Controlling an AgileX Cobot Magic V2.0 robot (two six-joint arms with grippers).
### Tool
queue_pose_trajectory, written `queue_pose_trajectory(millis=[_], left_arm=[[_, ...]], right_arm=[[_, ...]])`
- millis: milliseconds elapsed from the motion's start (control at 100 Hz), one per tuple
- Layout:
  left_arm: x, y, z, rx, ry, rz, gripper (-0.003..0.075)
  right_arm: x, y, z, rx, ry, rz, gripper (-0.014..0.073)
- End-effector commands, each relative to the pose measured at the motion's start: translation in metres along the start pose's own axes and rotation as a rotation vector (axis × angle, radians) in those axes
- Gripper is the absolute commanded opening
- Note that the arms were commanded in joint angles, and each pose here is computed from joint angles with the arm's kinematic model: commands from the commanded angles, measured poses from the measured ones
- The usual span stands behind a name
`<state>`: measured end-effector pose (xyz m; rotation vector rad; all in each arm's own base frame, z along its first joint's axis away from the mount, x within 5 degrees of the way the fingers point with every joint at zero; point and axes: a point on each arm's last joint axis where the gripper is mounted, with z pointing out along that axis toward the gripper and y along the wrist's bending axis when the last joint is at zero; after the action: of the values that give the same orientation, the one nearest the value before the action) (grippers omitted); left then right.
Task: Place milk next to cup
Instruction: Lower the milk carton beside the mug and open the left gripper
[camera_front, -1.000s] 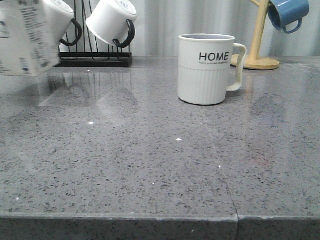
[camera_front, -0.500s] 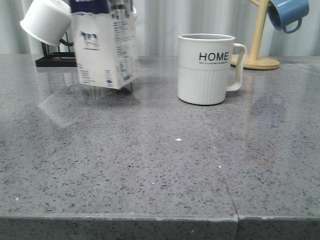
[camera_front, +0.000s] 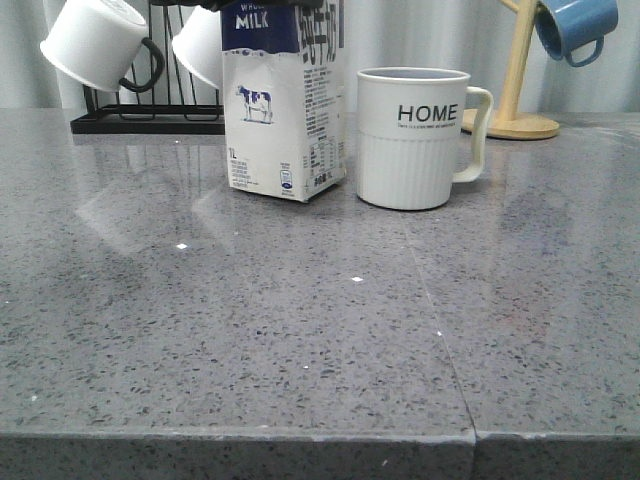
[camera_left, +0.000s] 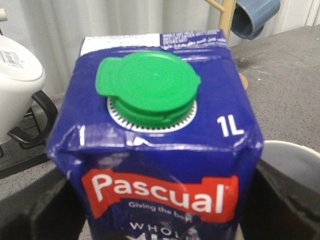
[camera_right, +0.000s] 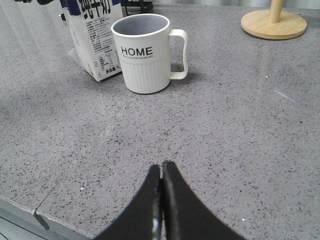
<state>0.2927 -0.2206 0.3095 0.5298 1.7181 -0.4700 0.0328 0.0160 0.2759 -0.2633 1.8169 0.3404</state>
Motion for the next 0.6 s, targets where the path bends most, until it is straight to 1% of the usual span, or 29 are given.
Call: queue_pose_trajectory(millis=[0,40,70,80,90,170,210,240,590], left_arm=[[-0.0320,-0.0030,-0.0105,0.002,-0.162,-0.010,0.0414],[-0.0320,-0.0030,-0.0105,0.002,-0.162,-0.010,0.0433],[-0.0319,-0.0030,-0.0105,0.002,-0.160,-0.010,0.0463],[-0.0319,-0.0030,-0.0105,0.002,-0.160,-0.010,0.0491],[-0.0319,-0.0030,-0.0105,0.001,-0.160,-0.012,0.0491],[-0.0319,-0.0020,-0.0105,-0.007,-0.161,-0.050,0.0613],[-0.0319,-0.0016,-0.0105,-0.010,-0.160,-0.065,0.0652],[-0.0319,-0.0016,-0.0105,-0.010,-0.160,-0.065,0.0666],[-0.0329,-0.0019,-0.0125,-0.007,-0.152,-0.062,0.0657]], right_arm=[[-0.0133,0.0005,-0.0024,0.003,-0.081,-0.006,-0.0066],[-0.0133,0.0005,-0.0024,0.003,-0.081,-0.006,-0.0066],[-0.0133,0.0005,-0.0024,0.003,-0.081,-0.006,-0.0066],[-0.0133,0.0005,-0.0024,0.003,-0.081,-0.006,-0.0066],[-0.0133,0.0005,-0.0024,0.003,-0.081,-0.006,-0.0066],[-0.0133,0.0005,-0.0024,0.003,-0.081,-0.006,-0.0066],[-0.0133,0.0005,-0.0024,0.003,-0.081,-0.006,-0.0066],[-0.0133,0.0005,-0.0024,0.003,-0.081,-0.006,-0.0066],[-0.0133,0.0005,-0.0024,0.003,-0.081,-0.006,-0.0066]])
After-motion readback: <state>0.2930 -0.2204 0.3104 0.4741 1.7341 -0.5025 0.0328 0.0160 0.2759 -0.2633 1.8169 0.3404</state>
